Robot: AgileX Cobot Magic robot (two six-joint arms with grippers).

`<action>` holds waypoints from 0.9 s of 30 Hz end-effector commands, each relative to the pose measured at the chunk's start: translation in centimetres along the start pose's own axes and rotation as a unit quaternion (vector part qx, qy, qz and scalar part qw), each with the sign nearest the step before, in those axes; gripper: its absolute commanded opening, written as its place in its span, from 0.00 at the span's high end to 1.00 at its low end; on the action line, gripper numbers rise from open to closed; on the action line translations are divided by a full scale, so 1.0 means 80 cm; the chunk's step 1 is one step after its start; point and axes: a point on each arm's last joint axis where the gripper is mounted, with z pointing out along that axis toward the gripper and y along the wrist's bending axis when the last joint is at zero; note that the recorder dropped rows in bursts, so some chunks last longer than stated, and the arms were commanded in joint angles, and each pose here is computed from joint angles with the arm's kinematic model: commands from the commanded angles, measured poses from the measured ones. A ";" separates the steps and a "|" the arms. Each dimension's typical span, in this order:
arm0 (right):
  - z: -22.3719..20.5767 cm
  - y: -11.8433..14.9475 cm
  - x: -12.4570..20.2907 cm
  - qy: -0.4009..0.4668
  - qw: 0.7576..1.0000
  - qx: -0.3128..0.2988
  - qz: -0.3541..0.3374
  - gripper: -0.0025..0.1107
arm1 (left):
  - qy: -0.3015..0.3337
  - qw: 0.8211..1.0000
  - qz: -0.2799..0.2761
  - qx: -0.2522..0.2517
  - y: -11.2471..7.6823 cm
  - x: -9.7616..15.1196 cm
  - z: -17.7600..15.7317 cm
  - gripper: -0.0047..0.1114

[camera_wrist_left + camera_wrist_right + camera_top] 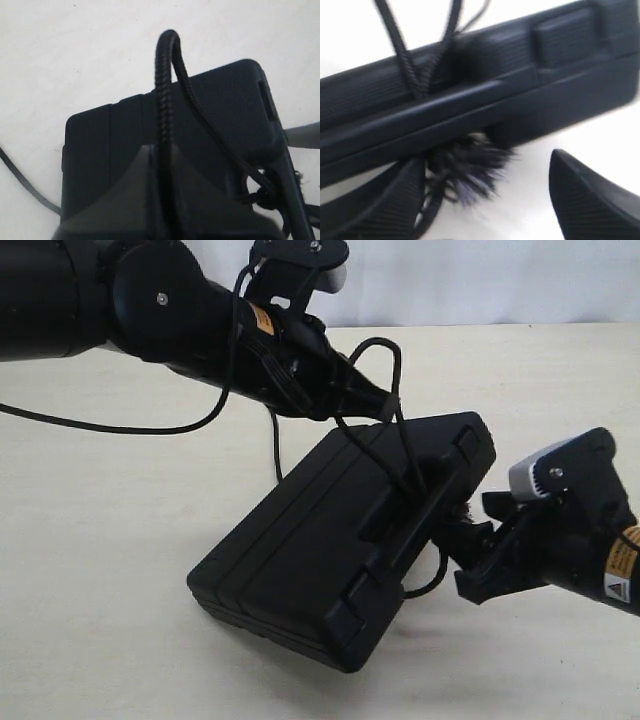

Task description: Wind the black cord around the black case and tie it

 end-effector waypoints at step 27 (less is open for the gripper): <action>0.050 0.030 -0.032 -0.015 0.996 -0.043 -0.070 0.44 | -0.030 0.999 0.007 -0.011 0.004 -0.005 0.013 0.96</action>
